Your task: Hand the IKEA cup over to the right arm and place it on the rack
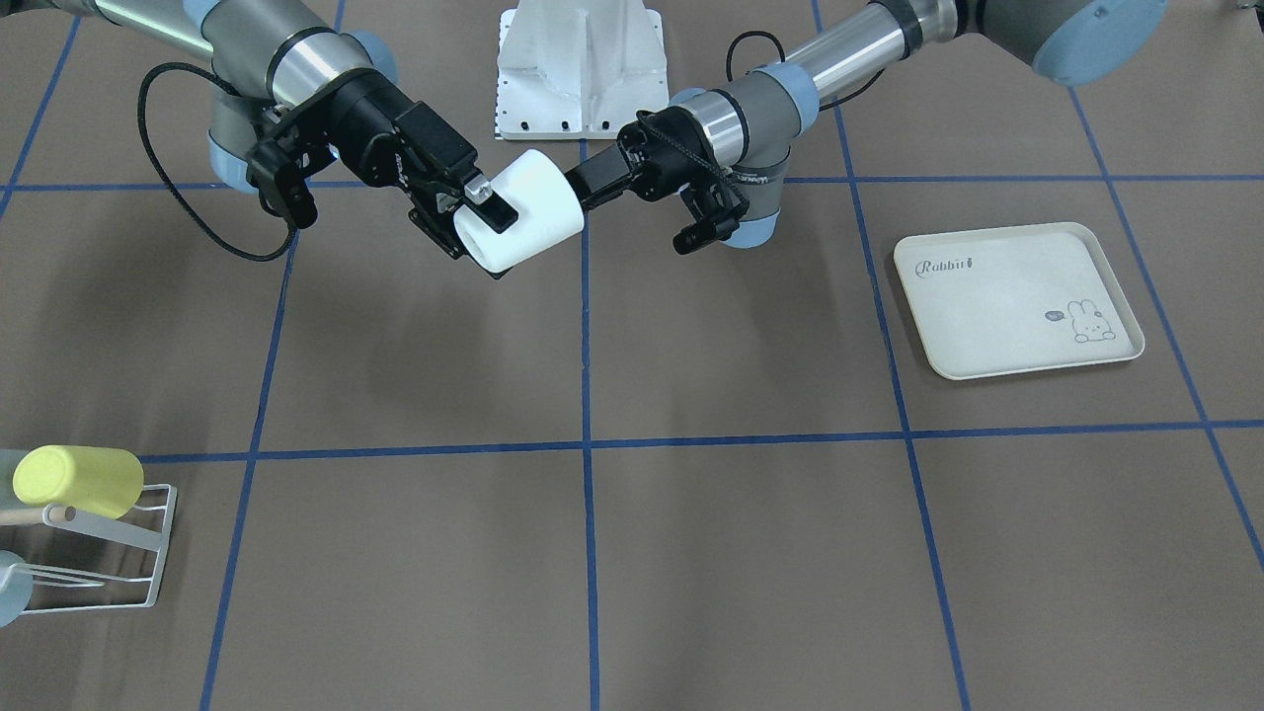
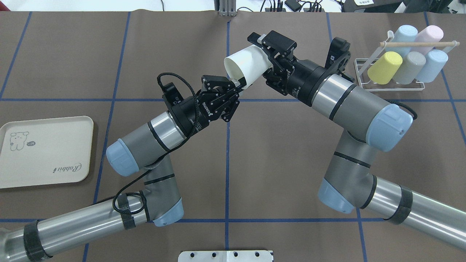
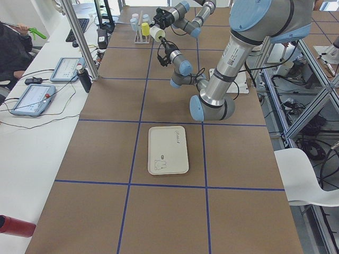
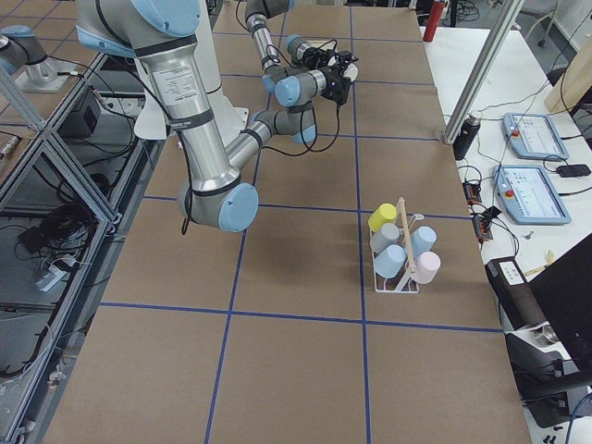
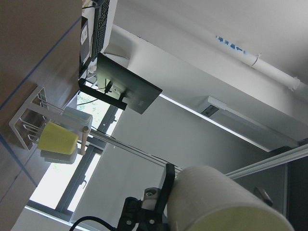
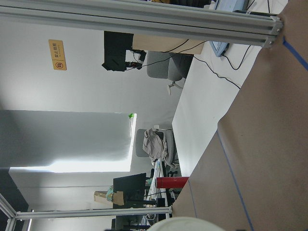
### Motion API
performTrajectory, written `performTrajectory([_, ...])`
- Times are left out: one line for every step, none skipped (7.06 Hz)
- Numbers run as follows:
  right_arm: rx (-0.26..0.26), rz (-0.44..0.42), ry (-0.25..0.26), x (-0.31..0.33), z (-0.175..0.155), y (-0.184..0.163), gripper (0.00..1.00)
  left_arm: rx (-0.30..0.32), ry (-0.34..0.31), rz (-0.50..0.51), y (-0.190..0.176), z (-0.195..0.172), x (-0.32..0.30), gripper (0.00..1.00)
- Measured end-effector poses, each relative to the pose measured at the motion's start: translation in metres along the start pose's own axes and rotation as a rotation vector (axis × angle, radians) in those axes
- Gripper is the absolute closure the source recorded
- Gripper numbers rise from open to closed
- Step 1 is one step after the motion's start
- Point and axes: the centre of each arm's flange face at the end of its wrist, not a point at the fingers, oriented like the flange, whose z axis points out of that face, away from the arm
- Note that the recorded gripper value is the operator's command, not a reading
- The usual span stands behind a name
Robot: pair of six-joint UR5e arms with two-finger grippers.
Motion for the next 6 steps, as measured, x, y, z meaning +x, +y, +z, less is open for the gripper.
performTrajectory([0.0,0.0,0.0,-0.0001,0.0001,0.0,0.19,0.0,0.0,0.0,-0.0001,0.0,-0.0001,1.0])
performTrajectory([0.001,0.0,-0.001,-0.0002,0.0001,0.0,0.19,0.0,0.0,-0.001,-0.0001,-0.0001,-0.0002,1.0])
performTrajectory([0.001,0.0,-0.001,-0.0003,0.0,0.0,0.19,-0.001,0.0,-0.001,0.0003,0.0001,-0.0004,1.0])
performTrajectory([0.001,0.0,-0.001,-0.0003,0.0,0.0,0.48,-0.002,0.0,-0.002,0.0008,0.0002,-0.0009,1.0])
performTrajectory([0.002,0.003,-0.002,-0.0004,-0.0001,0.0,0.99,-0.002,-0.001,-0.004,0.0013,0.0002,-0.0015,0.79])
performTrajectory([0.001,0.01,-0.007,-0.0008,-0.0006,-0.0002,1.0,-0.004,-0.001,-0.006,0.0017,0.0001,-0.0017,0.16])
